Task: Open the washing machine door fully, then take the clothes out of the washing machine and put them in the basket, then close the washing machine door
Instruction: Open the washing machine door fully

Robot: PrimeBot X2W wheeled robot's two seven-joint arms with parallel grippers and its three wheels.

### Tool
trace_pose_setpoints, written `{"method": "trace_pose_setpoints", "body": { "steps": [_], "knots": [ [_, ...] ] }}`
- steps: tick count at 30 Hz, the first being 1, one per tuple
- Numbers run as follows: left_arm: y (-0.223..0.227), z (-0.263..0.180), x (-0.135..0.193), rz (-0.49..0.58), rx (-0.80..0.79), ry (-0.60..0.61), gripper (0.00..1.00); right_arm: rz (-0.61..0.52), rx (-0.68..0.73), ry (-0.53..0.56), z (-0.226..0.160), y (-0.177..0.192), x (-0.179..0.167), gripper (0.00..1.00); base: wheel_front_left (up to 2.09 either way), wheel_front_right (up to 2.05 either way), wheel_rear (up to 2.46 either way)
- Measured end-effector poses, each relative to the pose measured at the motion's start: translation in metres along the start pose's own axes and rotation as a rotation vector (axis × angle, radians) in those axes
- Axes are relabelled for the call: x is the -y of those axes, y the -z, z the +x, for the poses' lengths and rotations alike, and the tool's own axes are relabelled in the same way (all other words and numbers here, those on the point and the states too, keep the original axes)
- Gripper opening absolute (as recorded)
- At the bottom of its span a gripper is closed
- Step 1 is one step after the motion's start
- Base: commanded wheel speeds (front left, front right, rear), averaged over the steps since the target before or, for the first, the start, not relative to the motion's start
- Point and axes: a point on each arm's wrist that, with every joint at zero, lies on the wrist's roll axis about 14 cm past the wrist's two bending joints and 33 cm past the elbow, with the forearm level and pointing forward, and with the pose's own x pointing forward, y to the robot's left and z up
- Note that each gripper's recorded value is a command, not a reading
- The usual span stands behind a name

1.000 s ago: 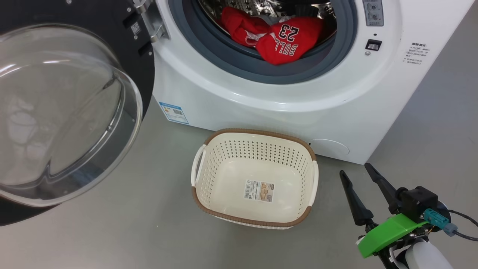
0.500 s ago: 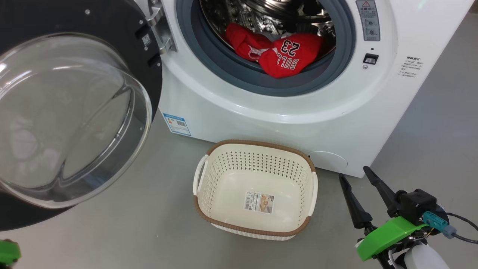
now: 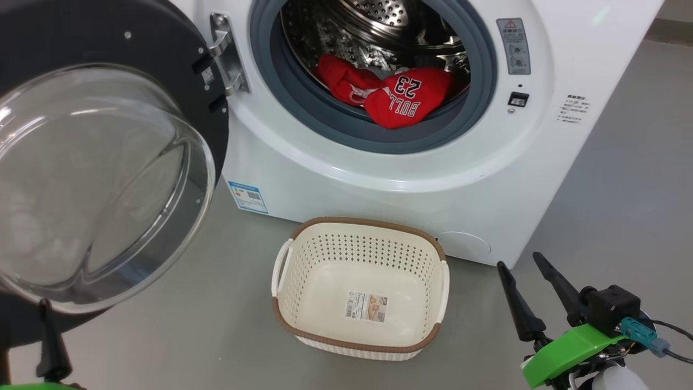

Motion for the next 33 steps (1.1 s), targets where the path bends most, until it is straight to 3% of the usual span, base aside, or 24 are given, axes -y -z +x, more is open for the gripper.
{"method": "trace_pose_setpoints", "body": {
  "steps": [16,33],
  "knots": [
    [0.018,-0.008,0.125,0.031,-0.04,0.4,1.0,0.004,0.058,0.17,-0.035,-0.019,0.047,1.0,0.0,0.0,0.0],
    [0.052,-0.017,0.204,0.027,-0.133,0.64,1.0,-0.006,0.086,0.408,-0.104,-0.028,0.103,1.0,0.0,0.0,0.0]
  ]
}}
